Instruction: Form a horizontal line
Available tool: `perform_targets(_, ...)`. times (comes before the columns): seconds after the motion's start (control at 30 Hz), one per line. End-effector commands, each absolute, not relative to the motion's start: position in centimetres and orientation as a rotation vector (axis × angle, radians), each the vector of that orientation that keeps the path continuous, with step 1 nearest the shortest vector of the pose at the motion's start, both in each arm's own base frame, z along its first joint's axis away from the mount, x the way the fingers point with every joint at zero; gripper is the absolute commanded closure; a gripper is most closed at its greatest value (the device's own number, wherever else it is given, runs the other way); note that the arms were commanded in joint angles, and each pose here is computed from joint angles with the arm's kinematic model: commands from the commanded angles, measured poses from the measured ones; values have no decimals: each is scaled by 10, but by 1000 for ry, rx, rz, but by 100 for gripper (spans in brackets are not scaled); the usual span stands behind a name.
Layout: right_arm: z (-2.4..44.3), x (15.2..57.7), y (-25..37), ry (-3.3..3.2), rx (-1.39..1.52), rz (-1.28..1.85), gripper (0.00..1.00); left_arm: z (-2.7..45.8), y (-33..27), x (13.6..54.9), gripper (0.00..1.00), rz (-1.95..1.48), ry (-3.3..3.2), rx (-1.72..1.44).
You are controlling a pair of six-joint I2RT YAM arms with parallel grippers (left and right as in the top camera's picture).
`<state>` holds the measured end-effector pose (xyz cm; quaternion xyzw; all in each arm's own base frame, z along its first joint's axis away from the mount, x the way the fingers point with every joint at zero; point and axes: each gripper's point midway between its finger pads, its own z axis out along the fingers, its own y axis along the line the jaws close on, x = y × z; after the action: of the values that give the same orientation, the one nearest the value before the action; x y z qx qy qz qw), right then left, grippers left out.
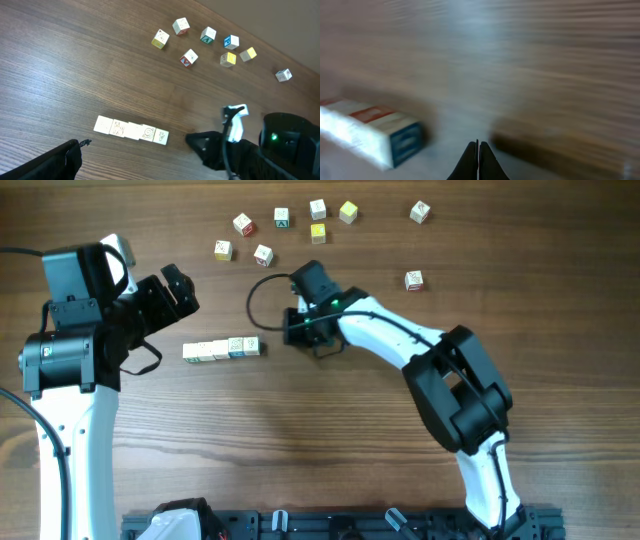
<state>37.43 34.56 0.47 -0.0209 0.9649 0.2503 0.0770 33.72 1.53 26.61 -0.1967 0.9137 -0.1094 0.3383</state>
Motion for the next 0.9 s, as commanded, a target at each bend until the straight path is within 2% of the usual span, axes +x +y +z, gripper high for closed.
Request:
perform_targets(0.0,-18,389,306,2892,17,463,96,265,18,336,0,-276,2378,-531)
perform_targets(0.57,-23,402,270,2873,215,292,96,268,21,340,0,-254,2357,-529)
perform_targets(0.87,-31,411,243,2879,350,252,95,268,21,361,0,-275,2317,-518)
